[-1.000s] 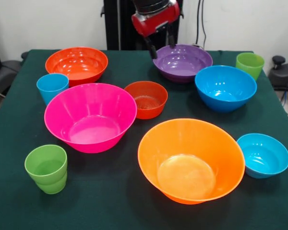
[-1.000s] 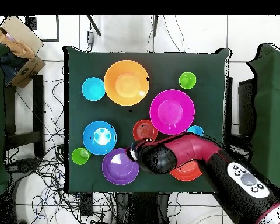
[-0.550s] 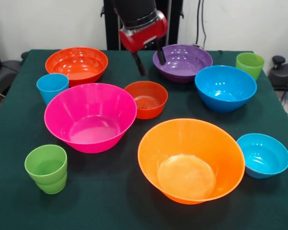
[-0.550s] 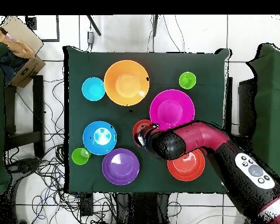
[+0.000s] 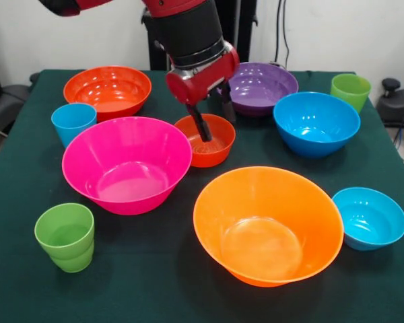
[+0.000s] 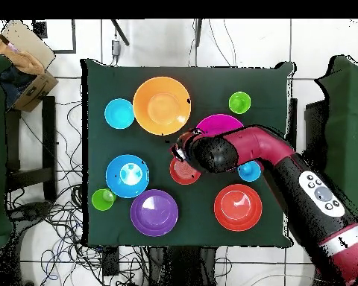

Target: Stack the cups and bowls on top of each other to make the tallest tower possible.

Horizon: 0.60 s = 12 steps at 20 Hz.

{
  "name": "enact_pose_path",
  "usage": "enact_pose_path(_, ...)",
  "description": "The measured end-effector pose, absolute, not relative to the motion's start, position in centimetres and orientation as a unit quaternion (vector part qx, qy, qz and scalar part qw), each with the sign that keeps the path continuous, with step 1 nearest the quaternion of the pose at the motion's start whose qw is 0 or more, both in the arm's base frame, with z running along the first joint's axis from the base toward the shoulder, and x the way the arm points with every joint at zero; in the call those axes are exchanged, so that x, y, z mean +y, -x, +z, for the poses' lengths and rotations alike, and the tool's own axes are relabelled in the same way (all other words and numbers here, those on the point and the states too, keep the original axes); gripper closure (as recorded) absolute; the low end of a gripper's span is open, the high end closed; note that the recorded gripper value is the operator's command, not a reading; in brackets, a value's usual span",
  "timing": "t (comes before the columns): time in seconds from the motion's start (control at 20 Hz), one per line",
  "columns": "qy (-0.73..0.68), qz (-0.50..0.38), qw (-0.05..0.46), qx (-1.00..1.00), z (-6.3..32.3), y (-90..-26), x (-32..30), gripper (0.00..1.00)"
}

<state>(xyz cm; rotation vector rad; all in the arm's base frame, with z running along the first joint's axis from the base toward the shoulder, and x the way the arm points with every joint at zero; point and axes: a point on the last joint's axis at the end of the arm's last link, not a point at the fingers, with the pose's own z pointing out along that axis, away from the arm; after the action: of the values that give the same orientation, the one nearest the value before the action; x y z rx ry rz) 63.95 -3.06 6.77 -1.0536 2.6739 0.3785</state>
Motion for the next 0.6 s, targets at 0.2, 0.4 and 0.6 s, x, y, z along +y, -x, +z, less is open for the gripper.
enact_pose_path(0.2, 0.397, 0.124, 0.117, 0.902, 7.7, -66.8, -2.8, 0.0)
enact_pose_path(0.4, 0.435, 0.113, 0.116, 0.886, 9.0, -69.5, -2.9, 0.0)
enact_pose_path(0.6, 0.484, 0.079, 0.109, 0.865, 10.3, -71.9, -3.5, 0.0)
